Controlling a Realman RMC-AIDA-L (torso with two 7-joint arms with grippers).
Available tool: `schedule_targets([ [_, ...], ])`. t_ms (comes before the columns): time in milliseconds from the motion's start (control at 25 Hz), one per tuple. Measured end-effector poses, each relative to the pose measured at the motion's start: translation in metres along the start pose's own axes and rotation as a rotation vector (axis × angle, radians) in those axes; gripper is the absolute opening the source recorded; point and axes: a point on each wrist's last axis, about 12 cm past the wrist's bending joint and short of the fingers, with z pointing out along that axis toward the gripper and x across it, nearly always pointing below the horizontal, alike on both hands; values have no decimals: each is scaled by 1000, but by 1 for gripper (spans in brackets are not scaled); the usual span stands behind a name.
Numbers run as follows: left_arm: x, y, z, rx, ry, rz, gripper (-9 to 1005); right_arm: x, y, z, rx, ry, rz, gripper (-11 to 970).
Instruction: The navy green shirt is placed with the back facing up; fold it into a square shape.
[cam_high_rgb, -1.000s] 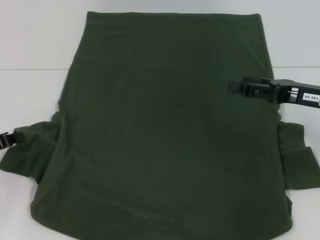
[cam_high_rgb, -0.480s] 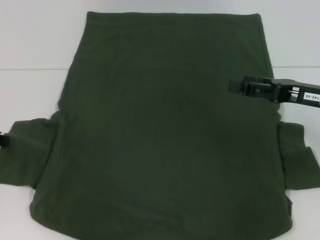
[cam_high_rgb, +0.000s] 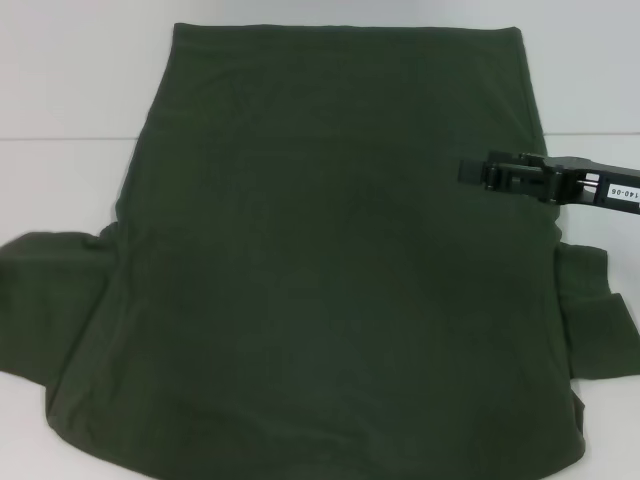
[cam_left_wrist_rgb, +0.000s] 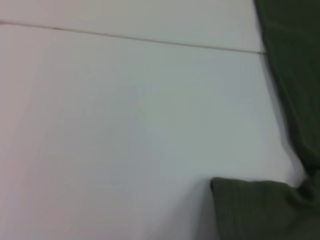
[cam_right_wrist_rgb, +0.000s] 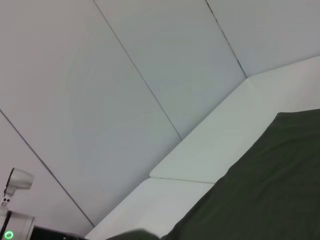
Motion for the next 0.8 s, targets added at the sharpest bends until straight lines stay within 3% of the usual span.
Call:
schedule_targets([
  [280, -11, 0, -4, -69, 29, 42, -2, -1, 0, 1, -1, 6, -4, 940],
  [440, -15, -10, -6, -40, 56, 68, -2, -1, 1, 2, -2, 9, -5, 940],
  [800, -44, -72, -17, 39, 178, 103, -2, -1, -1, 3, 9, 9, -3, 940],
])
